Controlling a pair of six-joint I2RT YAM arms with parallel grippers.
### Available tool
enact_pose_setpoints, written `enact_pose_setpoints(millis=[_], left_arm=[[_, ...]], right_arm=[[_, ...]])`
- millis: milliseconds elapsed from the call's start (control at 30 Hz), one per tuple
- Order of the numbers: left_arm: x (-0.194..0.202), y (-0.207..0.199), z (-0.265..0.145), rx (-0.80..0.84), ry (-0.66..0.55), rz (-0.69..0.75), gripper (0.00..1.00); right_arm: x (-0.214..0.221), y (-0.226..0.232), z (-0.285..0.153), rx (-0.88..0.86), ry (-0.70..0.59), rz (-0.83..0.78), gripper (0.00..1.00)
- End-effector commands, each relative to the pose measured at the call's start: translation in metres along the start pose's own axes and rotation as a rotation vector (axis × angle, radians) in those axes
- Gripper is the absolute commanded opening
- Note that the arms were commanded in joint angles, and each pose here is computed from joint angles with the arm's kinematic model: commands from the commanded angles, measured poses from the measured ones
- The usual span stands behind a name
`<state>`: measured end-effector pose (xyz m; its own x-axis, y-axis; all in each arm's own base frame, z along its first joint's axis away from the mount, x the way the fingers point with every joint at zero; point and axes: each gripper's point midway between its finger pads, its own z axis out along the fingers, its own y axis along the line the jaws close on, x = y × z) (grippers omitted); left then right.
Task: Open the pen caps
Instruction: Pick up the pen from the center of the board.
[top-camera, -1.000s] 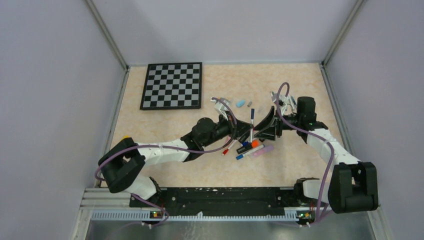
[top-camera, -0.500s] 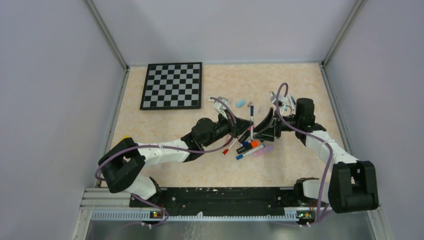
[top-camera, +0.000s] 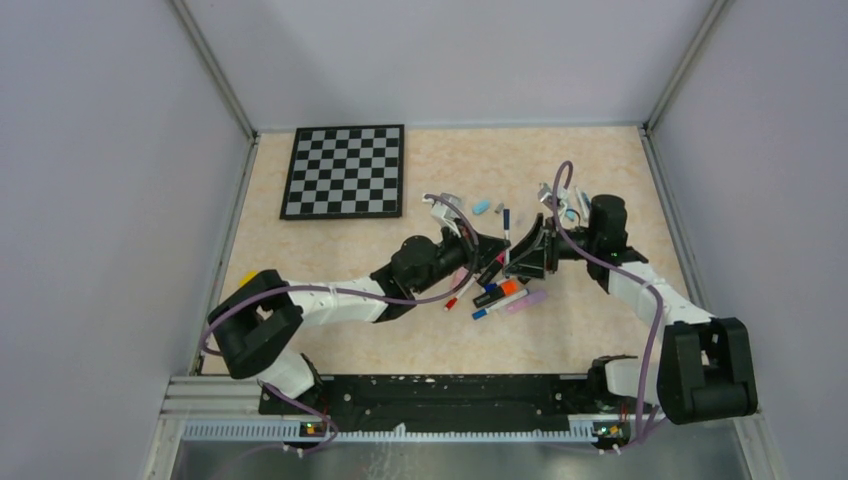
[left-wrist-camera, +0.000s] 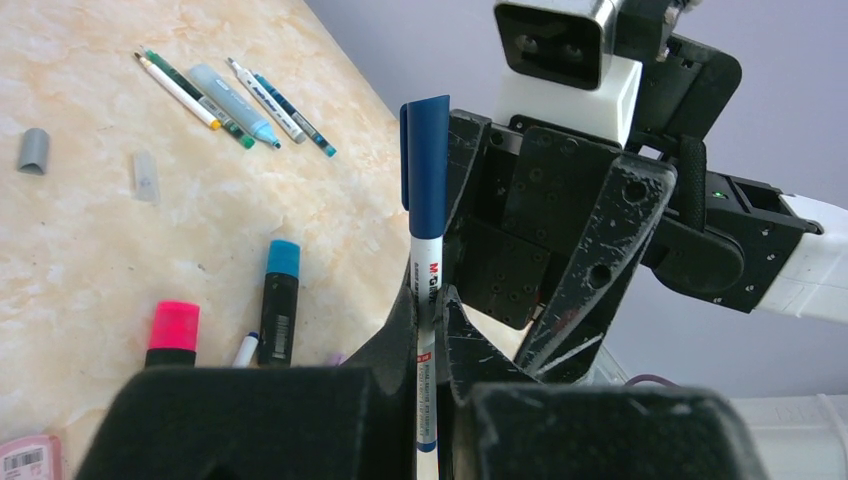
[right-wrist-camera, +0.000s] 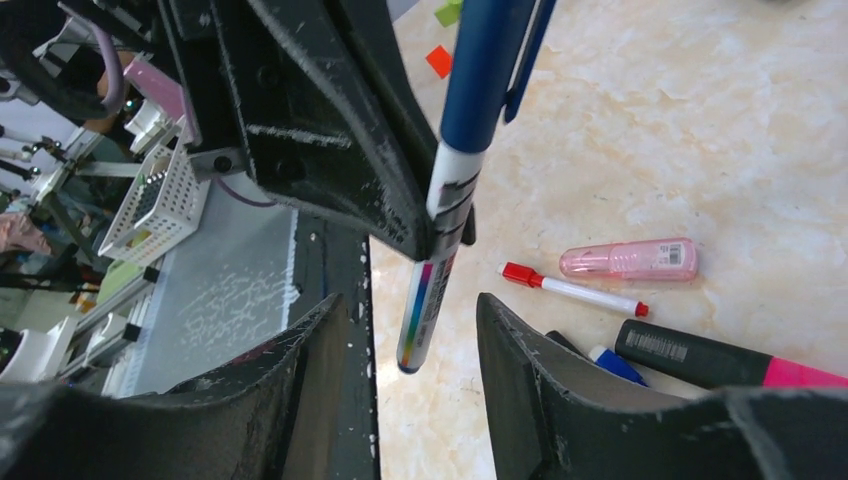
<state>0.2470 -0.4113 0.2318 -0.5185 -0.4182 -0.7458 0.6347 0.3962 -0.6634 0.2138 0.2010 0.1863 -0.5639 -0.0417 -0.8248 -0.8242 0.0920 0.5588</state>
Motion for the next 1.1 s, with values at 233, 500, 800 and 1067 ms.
enact_pose_setpoints(millis=[233, 500, 800, 1067], left_arm=[[-0.019, -0.033, 0.013, 0.088, -0.078, -0.007, 0.00], [-0.045, -0.048, -0.002, 0.141, -0.135, 0.109, 0.49], [-0.047, -0.059, -0.001, 0.229, 0.032, 0.144, 0.65], [-0.044, -0.044, 0.008, 0.140, 0.076, 0.127, 0.57]], right_arm=[[-0.013, -0.006, 0.007, 0.040, -0.035, 0.024, 0.00], [-0.010, 0.005, 0.006, -0.021, 0.004, -0.029, 0.00], [-0.003, 0.016, 0.009, -0.087, 0.035, -0.046, 0.00], [-0.001, 0.018, 0.012, -0.095, 0.042, -0.043, 0.00]])
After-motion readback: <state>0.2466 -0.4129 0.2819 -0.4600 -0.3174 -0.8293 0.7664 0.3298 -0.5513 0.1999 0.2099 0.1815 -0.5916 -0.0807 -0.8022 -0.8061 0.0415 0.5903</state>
